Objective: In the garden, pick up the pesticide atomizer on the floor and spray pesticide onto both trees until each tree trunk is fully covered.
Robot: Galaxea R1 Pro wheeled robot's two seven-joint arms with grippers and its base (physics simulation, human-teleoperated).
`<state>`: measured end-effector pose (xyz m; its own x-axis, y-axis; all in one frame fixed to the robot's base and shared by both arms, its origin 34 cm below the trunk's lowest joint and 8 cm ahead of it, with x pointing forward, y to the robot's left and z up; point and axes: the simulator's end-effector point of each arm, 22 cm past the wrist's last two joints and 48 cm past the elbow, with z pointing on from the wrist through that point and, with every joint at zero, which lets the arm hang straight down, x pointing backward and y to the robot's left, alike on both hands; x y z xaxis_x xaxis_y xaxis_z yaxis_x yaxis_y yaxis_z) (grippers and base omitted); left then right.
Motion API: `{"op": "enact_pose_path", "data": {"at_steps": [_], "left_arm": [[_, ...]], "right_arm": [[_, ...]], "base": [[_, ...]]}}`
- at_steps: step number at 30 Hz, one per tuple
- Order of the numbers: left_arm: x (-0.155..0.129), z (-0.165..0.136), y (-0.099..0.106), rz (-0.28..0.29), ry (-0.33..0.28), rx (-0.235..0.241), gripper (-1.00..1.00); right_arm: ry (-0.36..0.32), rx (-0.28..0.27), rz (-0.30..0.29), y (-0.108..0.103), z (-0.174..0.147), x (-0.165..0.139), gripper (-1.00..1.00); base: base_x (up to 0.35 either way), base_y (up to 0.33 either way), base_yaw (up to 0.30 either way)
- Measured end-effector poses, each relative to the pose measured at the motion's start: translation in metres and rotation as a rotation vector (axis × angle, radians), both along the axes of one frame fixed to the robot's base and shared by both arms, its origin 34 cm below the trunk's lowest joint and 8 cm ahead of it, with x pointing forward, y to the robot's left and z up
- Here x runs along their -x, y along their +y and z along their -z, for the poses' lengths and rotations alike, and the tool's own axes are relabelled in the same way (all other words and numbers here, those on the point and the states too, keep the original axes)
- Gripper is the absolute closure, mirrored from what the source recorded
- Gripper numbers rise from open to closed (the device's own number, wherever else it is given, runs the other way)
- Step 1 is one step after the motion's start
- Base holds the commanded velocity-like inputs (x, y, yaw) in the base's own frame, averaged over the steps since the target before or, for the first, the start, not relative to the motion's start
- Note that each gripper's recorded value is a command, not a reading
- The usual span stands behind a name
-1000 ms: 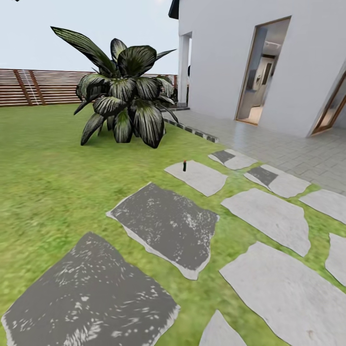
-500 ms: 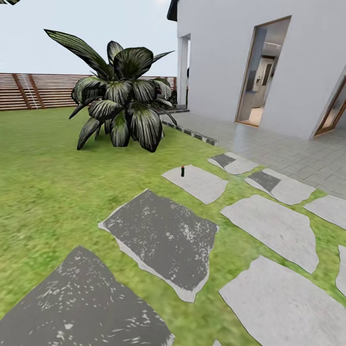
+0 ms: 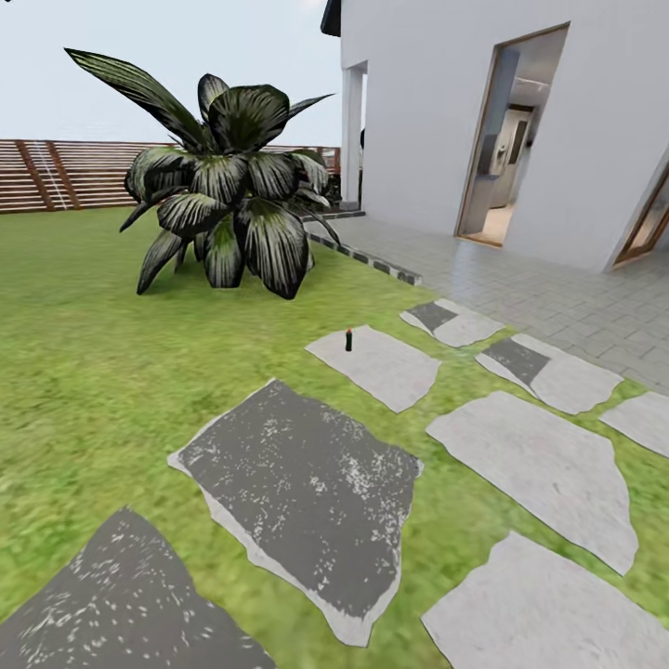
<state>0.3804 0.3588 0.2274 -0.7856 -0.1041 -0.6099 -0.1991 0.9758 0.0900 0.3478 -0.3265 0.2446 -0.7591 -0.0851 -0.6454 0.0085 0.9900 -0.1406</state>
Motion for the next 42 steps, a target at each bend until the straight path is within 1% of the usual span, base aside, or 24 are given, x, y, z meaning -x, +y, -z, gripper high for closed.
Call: {"op": "enact_pose_path", "data": {"at_steps": [42], "left_arm": [[-0.0001, 0.0000, -0.0001, 0.000, 0.000, 0.000, -1.00]], "right_arm": [[0.001, 0.002, 0.000, -0.0011, 0.0002, 0.0005, -1.00]], "base": [[0.329, -0.110, 0.000]]}}
